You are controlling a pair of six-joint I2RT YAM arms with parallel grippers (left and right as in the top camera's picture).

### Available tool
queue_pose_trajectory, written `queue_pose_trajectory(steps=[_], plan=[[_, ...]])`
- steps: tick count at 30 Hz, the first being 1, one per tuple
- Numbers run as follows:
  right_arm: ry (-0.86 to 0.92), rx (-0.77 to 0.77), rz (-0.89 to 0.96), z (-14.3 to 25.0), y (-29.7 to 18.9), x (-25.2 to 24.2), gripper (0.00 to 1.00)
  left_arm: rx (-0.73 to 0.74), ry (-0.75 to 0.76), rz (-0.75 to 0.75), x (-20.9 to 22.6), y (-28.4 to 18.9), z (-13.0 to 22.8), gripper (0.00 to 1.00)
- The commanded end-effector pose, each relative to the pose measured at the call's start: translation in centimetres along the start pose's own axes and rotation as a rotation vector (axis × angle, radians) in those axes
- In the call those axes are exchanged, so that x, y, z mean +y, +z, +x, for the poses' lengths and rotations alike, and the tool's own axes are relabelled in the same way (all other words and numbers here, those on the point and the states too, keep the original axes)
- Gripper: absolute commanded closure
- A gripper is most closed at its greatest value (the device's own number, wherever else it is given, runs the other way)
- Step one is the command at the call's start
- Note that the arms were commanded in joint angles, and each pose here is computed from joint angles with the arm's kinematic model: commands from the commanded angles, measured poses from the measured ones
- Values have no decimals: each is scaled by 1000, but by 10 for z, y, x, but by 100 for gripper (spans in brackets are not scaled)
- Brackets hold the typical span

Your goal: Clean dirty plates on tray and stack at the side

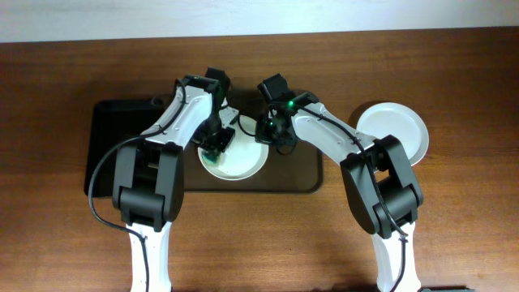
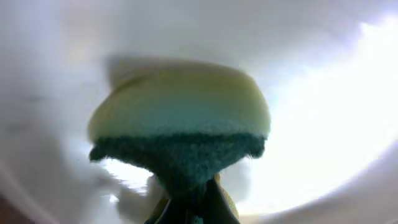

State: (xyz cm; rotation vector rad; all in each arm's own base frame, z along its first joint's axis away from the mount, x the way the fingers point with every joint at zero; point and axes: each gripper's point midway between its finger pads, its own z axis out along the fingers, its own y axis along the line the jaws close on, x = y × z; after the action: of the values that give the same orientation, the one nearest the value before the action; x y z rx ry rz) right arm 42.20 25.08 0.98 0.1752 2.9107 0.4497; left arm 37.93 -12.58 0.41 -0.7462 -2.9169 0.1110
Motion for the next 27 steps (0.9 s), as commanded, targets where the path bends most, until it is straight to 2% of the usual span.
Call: queue_pose_trajectory(steps=[1, 4, 5, 7, 9, 12, 13, 16, 17, 20, 23, 24, 26, 27], plan=[[51, 2, 55, 2, 10, -17, 96, 90, 144, 358, -64, 44, 22, 100], [49, 2, 54, 2, 10, -17, 96, 28, 145, 361, -59, 45, 9, 99], [49, 2, 55, 2, 10, -17, 96, -2, 92, 352, -51, 45, 1, 99], [49, 3, 55, 2, 10, -17, 96, -95, -114, 333, -20, 44, -22, 99], [49, 2, 55, 2, 10, -17, 96, -214, -222, 315, 12, 40, -46, 99], [49, 2, 55, 2, 10, -17, 96, -361, -230, 285, 33, 31, -76, 99], [49, 2, 55, 2, 10, -17, 96, -371, -243, 277, 35, 31, -79, 99], [49, 2, 55, 2, 10, -17, 96, -305, -699, -64, 99, 41, -56, 99], [49, 2, 55, 2, 10, -17, 96, -305, -746, -124, 108, 40, -51, 99], [49, 0, 53, 1, 10, -17, 96, -238, -710, -356, 117, 37, -30, 99], [49, 0, 52, 1, 10, -17, 96, -60, -472, -380, 87, 43, -5, 100], [49, 1, 50, 2, 10, -16, 96, -16, -354, -338, 72, 46, -3, 99], [49, 2, 50, 2, 10, -16, 96, 39, -48, -51, 14, 56, -1, 100], [49, 2, 50, 2, 10, -16, 96, 26, 4, 54, -3, 56, -2, 100]])
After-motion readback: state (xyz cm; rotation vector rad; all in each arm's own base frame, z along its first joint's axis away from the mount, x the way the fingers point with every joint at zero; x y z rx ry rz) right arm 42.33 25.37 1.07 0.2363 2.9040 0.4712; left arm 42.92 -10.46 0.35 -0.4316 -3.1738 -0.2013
